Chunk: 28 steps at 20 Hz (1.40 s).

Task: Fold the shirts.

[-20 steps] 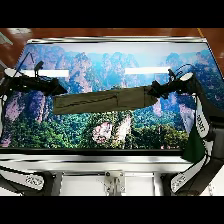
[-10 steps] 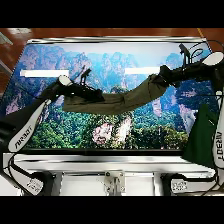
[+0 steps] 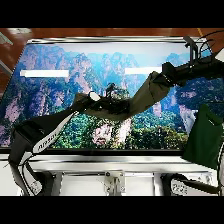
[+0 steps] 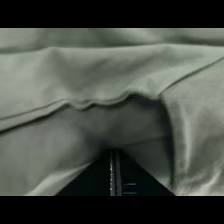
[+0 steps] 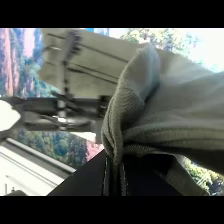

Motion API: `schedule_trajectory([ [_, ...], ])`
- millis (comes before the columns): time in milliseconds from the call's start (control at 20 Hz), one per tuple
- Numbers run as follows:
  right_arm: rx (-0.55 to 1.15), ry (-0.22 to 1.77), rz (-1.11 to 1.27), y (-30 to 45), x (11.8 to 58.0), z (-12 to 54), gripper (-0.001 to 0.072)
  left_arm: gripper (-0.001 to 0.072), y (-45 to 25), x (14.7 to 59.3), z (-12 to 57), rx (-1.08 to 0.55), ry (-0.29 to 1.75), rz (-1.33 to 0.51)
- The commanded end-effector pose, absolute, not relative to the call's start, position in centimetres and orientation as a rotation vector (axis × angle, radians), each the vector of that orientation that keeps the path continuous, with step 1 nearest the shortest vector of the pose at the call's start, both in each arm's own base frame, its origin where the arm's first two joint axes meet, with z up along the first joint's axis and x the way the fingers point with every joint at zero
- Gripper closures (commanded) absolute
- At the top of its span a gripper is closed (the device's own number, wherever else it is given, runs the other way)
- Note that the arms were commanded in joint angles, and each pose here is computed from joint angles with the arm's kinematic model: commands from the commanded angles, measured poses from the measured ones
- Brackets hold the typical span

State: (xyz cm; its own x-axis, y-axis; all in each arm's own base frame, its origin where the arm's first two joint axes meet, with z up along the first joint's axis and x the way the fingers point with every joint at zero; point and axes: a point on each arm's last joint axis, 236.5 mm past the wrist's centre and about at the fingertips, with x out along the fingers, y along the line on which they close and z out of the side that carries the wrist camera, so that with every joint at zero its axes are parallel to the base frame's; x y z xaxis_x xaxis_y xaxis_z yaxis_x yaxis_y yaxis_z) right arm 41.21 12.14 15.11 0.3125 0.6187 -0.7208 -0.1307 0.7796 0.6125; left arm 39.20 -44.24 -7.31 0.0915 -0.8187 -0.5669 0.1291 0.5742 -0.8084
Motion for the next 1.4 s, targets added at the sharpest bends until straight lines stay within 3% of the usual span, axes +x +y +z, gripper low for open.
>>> schedule_trajectory([
  [0,0.488,1.169,0.497,12.1,40.8,15.1,0.0648,0.0665,-44.1,40.4,-7.3,-0.732,1.280,-0.763],
  [150,0.418,1.145,0.473,13.8,41.6,14.4,0.0648,0.0666,-37.6,46.2,-3.3,-0.717,1.139,-0.717],
  [400,0.362,1.065,0.599,23.7,43.6,12.5,0.0648,0.0666,-16.3,52.9,7.7,-0.537,0.867,-0.475],
  [600,0.409,0.991,0.706,34.6,44.3,9.4,0.0648,0.0666,-1.9,51.6,17.1,-0.568,0.666,-0.285],
  [800,0.670,0.966,0.708,43.5,45.1,4.8,0.0646,0.0665,3.3,47.9,21.3,-0.555,0.610,-0.222],
  [850,0.770,0.957,0.675,44.9,45.8,3.8,0.0605,0.0665,3.1,47.1,21.6,-0.535,0.622,-0.238],
  [950,0.964,0.974,0.605,46.7,46.4,1.9,0.0206,0.0665,1.9,46.0,21.4,-0.499,0.660,-0.286],
  [1000,0.983,0.994,0.611,47.2,46.0,1.3,0.0157,0.0665,1.2,45.7,21.1,-0.483,0.676,-0.307],
  [1200,0.854,1.154,0.741,45.7,43.0,1.3,0.0158,0.0665,-0.5,45.7,20.1,-0.458,0.701,-0.349],
  [1350,0.656,1.323,0.784,40.3,40.6,0.9,0.0158,0.0665,-0.7,45.7,19.1,-0.462,0.719,-0.351],
])
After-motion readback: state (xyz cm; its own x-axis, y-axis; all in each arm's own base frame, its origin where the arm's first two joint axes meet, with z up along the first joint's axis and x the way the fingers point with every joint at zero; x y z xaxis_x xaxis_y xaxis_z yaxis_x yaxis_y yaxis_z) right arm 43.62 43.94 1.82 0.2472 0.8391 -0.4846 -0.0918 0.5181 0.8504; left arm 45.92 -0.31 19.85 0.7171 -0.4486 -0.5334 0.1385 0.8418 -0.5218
